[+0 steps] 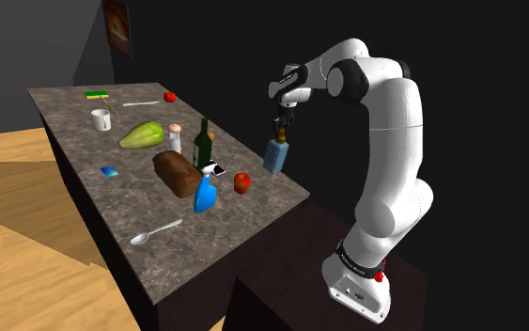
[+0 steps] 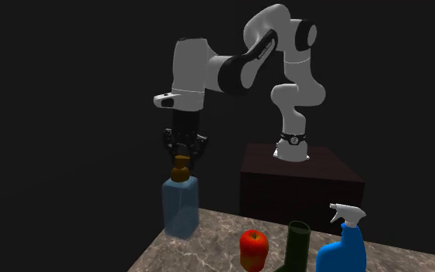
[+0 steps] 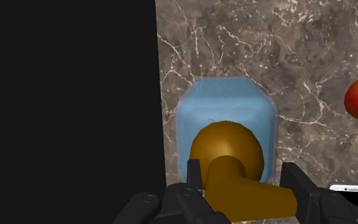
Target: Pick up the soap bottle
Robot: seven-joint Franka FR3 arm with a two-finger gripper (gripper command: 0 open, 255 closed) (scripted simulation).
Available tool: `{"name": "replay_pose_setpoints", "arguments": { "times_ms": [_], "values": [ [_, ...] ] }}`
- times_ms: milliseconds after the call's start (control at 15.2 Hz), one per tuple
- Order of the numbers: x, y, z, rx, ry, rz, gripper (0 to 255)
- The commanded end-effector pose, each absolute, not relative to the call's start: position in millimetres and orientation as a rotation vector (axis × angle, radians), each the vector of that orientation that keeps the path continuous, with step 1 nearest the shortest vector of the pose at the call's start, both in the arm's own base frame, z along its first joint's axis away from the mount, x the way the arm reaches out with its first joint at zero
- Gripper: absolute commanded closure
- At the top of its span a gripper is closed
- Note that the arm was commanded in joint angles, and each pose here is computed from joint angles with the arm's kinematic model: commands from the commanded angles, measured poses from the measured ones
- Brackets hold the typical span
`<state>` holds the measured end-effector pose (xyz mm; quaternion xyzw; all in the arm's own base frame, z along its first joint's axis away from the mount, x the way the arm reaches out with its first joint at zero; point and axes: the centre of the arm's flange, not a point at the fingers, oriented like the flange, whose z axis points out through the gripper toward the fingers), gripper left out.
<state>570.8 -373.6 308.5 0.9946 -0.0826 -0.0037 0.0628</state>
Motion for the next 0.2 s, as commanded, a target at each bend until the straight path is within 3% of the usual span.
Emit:
{"name": "replay_pose_setpoints", "arguments": {
  "times_ms": [0, 132],
  "values": [
    [569.5, -373.6, 320.4, 3.006, -0.250, -0.011, 255],
    [569.5, -373.6, 321.2, 3.006, -0.250, -0.011, 255]
  ]
}}
